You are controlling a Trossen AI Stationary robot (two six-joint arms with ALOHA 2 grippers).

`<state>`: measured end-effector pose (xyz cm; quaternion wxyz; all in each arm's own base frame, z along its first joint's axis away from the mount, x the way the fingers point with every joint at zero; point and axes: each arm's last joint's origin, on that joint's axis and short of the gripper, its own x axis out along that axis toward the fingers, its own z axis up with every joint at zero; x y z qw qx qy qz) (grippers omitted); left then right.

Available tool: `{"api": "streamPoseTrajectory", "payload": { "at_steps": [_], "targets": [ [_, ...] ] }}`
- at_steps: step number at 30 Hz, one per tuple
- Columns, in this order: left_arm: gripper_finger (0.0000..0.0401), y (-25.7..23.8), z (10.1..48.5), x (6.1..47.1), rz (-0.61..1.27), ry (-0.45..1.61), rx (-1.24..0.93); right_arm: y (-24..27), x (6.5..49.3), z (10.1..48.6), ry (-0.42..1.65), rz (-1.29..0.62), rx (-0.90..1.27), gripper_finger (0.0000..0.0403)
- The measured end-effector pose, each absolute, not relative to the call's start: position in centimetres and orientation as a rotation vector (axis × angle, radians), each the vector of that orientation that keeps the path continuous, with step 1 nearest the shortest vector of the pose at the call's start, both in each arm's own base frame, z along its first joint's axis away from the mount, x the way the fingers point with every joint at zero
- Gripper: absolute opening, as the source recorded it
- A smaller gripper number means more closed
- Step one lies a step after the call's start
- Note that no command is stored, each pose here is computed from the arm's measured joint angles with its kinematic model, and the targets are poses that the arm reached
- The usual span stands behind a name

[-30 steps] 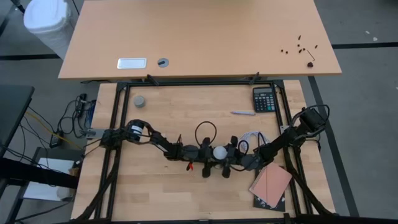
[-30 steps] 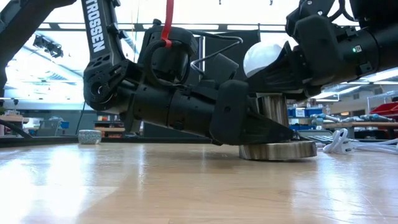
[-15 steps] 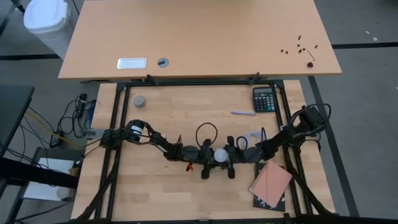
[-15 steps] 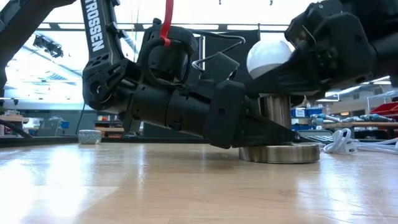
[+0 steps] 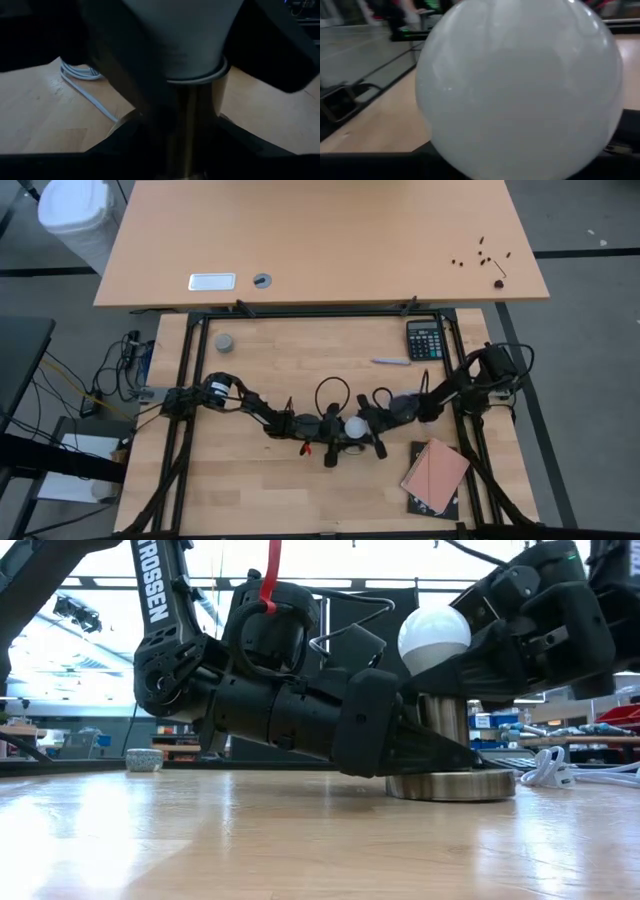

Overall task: Screw lightbulb
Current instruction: Remove the lightbulb from the bronze lamp socket

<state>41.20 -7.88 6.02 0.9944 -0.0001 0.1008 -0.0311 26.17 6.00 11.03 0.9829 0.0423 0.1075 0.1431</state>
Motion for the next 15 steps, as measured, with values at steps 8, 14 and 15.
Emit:
{"api": "streamPoseTrajectory", "payload": {
  "at_steps": [8, 14, 15],
  "targets": [
    [0.0189, -7.9, 6.1, 41.2, -0.064, 0.199, 0.014, 3.7, 26.4, 11.1, 0.21, 0.472, 0.065, 0.0174],
    [0.0189, -7.8, 6.1, 41.3, -0.064, 0.191, 0.026, 2.9, 26.4, 11.1, 0.194, 0.55, 0.023, 0.0174],
    [0.0189, -7.8, 6.1, 41.3, -0.064, 0.191, 0.026, 2.8, 26.5, 11.1, 0.194, 0.546, 0.023, 0.0174]
  ]
}}
